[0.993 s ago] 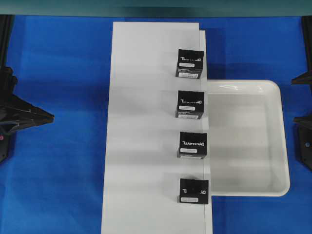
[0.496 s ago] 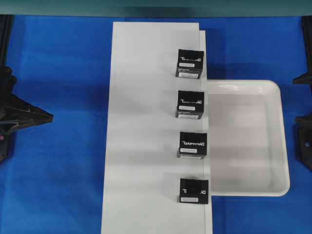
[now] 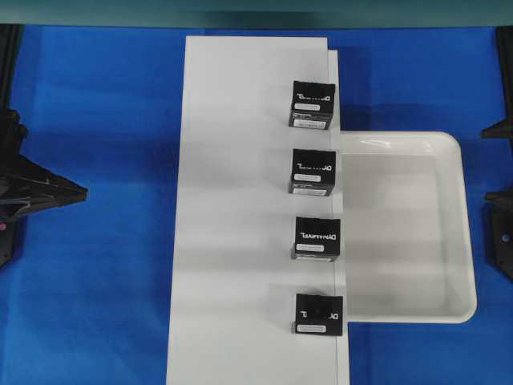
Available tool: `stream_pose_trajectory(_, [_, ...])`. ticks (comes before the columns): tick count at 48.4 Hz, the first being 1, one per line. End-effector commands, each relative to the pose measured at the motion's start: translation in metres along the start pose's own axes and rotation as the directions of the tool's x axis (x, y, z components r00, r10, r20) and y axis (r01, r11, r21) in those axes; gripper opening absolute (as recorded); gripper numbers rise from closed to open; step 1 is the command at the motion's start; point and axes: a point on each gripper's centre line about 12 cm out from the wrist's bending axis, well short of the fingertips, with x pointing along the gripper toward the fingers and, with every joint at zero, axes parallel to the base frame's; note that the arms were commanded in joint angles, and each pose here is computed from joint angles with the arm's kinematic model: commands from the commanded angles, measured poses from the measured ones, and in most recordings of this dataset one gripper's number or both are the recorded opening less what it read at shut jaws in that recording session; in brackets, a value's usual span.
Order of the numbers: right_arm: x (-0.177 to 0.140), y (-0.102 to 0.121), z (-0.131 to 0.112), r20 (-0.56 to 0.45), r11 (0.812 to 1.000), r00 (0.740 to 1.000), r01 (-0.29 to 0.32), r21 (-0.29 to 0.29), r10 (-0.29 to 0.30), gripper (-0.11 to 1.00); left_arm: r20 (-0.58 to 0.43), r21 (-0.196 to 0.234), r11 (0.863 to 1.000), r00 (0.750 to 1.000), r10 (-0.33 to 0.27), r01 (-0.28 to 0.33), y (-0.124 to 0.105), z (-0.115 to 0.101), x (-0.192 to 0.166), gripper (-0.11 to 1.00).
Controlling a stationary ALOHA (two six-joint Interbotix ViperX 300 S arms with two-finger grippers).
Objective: Place the box from the white plastic tray onto the white base.
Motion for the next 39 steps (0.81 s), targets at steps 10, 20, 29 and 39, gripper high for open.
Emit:
stream_pose_trajectory(10, [0.0004,0.0006,0.0029,0.013,1.000,1.000,-0.003,-0.003,0.003,0.93,0.040,0.000,1.000,0.999,-0.005,0.005,-0.0013,0.0135,-0.0002,-0.07])
stream_pose_trajectory(20, [0.0005,0.0008,0.0027,0.019,1.000,1.000,-0.006,-0.001,0.006,0.93,0.040,0.000,1.000,0.999,-0.005,0.005,-0.0013,0.0135,-0.0002,-0.07])
stream_pose_trajectory(29, [0.0008,0.0008,0.0015,0.016,1.000,1.000,-0.006,0.003,0.006,0.93,0.040,0.002,1.000,0.999,-0.005,0.005,-0.0013,0.0135,-0.0002,-0.07])
stream_pose_trajectory(39, [0.0010,0.0007,0.0009,0.014,1.000,1.000,-0.006,0.004,0.006,0.93,0.038,0.003,1.000,0.999,-0.003,0.003,-0.0010,0.0134,-0.0002,-0.07])
